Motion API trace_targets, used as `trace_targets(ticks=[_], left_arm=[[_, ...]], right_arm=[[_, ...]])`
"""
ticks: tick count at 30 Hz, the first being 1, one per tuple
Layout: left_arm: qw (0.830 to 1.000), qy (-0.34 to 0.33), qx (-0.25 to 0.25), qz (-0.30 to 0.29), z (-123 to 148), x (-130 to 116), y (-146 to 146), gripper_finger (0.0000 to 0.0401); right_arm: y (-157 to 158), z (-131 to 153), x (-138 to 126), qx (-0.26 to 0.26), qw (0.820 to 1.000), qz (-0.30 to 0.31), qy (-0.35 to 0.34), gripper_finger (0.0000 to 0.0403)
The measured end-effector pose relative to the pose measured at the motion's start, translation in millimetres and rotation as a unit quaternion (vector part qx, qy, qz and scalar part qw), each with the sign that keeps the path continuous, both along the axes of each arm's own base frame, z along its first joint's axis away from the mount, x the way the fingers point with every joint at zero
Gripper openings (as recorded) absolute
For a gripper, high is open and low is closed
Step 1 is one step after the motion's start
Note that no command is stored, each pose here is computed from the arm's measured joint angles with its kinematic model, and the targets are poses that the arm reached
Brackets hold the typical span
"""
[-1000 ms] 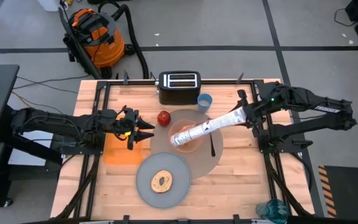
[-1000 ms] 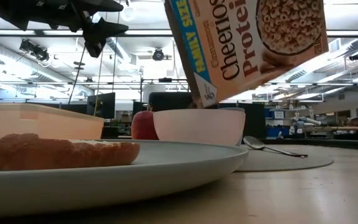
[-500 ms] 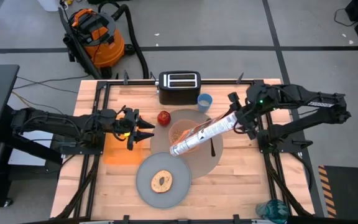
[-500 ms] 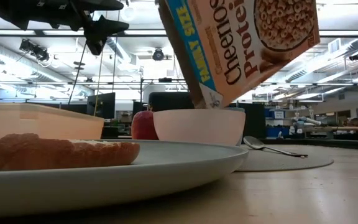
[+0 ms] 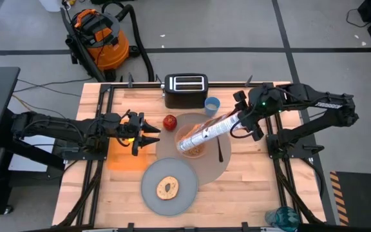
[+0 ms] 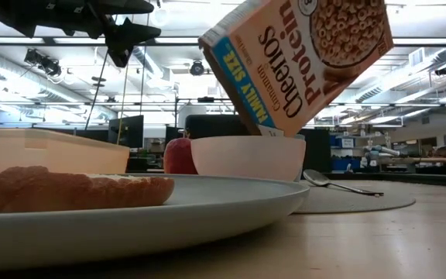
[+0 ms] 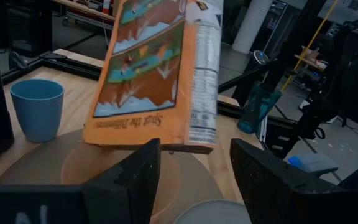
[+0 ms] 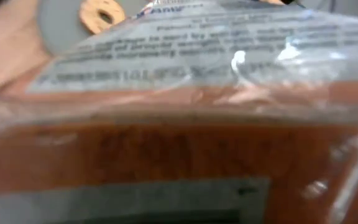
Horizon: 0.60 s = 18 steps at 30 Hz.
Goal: Arrange a breakfast setting
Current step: Put the cereal into the transparent pink bowl
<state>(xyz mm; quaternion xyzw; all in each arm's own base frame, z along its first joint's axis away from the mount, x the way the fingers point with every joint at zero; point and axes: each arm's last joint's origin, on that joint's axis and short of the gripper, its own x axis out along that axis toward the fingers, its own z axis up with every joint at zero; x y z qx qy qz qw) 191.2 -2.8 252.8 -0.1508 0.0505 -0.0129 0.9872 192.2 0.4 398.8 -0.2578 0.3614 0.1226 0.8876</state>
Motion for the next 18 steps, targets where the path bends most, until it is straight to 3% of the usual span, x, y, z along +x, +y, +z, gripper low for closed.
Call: trace_targets(ticks=[6, 13, 18], left_arm=[[1.000, 0.000, 0.001, 0.000, 0.0, 0.0, 0.0, 0.0201], [1.000, 0.000, 0.000, 0.000, 0.1, 0.0, 0.0, 0.0201], [1.000, -0.001, 0.000, 0.000, 0.2, 0.0, 0.0, 0.0201]], right_arm=[[0.4, 1.3, 4.3, 0.003, 1.000, 0.006, -0.012, 0.0205], [6.0, 2.0, 1.0, 0.046, 0.998, 0.035, -0.009, 0.0205], [6.0, -0.4, -5.1, 0.041, 0.999, 0.014, 0.015, 0.0205]])
